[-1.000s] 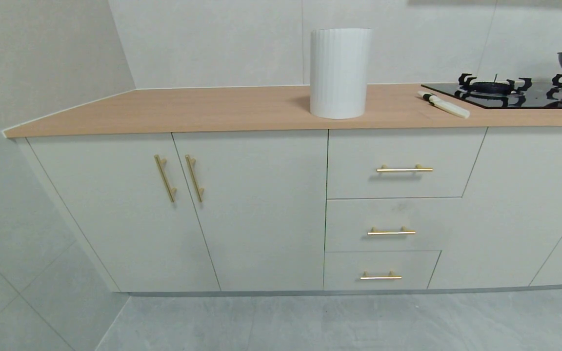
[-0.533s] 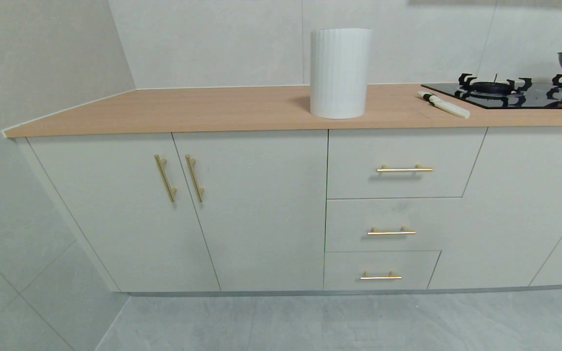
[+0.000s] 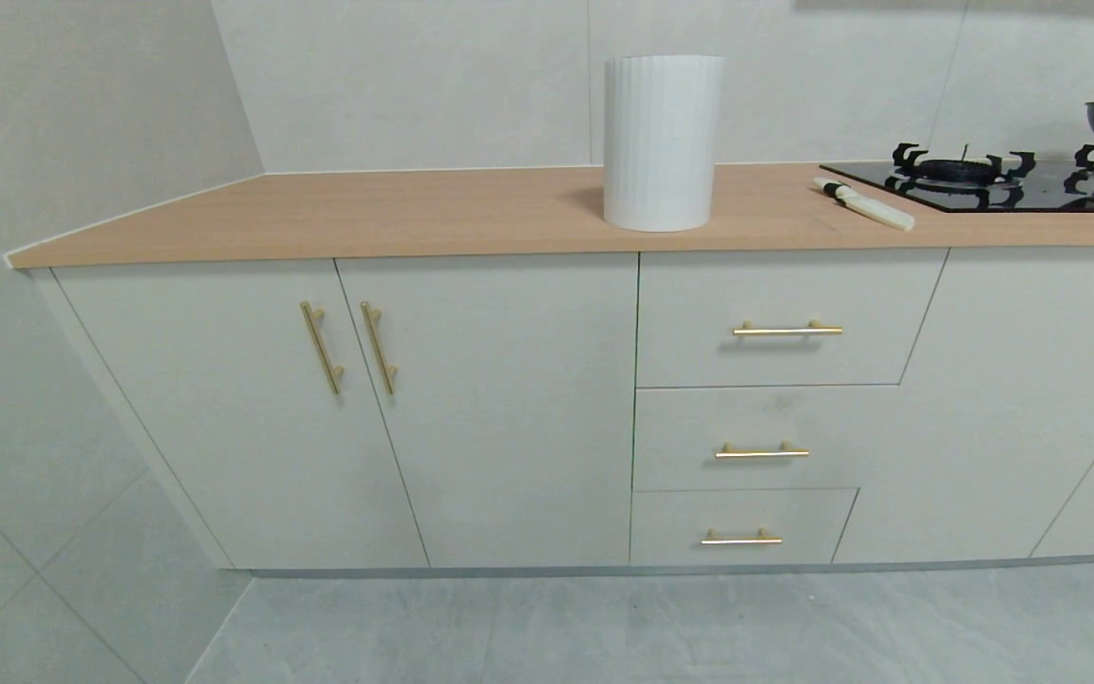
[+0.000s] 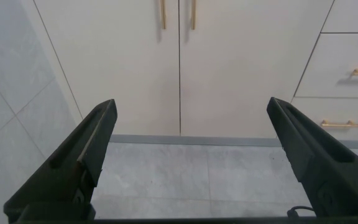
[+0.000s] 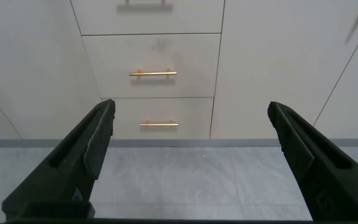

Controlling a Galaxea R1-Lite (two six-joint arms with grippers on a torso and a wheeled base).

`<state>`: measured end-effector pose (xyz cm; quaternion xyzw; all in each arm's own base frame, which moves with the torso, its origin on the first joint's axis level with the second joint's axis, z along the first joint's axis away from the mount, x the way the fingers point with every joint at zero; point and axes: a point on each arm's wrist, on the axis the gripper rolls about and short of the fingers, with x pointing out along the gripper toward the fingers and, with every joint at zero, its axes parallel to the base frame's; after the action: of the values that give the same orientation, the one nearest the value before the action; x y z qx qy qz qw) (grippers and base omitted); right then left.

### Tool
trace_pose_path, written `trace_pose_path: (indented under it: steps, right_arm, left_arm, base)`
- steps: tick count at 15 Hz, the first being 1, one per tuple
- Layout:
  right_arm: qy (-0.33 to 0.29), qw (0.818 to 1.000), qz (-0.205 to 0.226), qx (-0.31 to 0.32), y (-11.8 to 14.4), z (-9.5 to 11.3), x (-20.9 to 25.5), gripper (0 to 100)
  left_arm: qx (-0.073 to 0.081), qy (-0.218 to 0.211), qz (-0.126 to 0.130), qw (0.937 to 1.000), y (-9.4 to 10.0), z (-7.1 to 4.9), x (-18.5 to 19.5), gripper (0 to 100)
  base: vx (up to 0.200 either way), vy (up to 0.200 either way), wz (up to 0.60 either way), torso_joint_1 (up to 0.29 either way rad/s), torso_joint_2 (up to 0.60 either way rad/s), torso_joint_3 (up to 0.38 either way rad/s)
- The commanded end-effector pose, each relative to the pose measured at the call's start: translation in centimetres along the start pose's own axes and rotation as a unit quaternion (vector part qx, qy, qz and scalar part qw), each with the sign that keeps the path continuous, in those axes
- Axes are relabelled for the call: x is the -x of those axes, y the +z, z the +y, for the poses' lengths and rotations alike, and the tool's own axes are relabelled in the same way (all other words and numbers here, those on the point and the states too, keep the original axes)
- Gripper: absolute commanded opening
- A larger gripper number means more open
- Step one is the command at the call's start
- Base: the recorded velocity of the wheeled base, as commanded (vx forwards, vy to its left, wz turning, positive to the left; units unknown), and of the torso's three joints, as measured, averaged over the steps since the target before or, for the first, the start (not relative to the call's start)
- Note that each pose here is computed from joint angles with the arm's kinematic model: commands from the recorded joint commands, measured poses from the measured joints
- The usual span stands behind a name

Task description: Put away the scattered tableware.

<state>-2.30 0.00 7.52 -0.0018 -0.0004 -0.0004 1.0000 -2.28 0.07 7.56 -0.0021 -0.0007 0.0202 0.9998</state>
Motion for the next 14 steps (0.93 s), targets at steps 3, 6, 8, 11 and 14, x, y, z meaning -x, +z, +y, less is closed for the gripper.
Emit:
trace_pose_path:
  steps: [3, 6, 8, 11, 14]
  right_arm:
    - [0.0, 1.0, 0.003, -0.001, -0.02, -0.01, -0.02, 100]
    - [0.0, 1.0, 0.003, -0.001, -0.02, 0.0, -0.02, 100]
    - [0.0, 1.0, 0.003, -0.001, -0.02, 0.0, -0.02, 100]
    - [0.0, 1.0, 0.003, -0.001, -0.02, 0.0, -0.02, 100]
    - [0.0, 1.0, 0.003, -0.001, -0.02, 0.0, -0.02, 100]
  left_arm:
    - [-0.001, 0.0, 0.001, 1.0, 0.01, 0.0, -0.01, 100]
    - [0.0, 0.0, 0.001, 1.0, 0.01, 0.0, -0.01, 100]
    - [0.0, 0.0, 0.001, 1.0, 0.01, 0.0, -0.01, 100]
    - [0.0, 0.0, 0.001, 1.0, 0.01, 0.0, -0.01, 100]
    - [0.0, 0.0, 0.001, 1.0, 0.01, 0.0, -0.01, 100]
  base:
    - [0.0, 0.0, 0.0, 0.0, 0.0, 0.0]
    - [0.0, 0.0, 0.0, 0.0, 0.0, 0.0]
    - [0.2, 0.0, 0.0, 0.0, -0.01, 0.002]
    - [0.2, 0.0, 0.0, 0.005, 0.0, 0.002]
    - [0.2, 0.0, 0.0, 0.002, 0.01, 0.002]
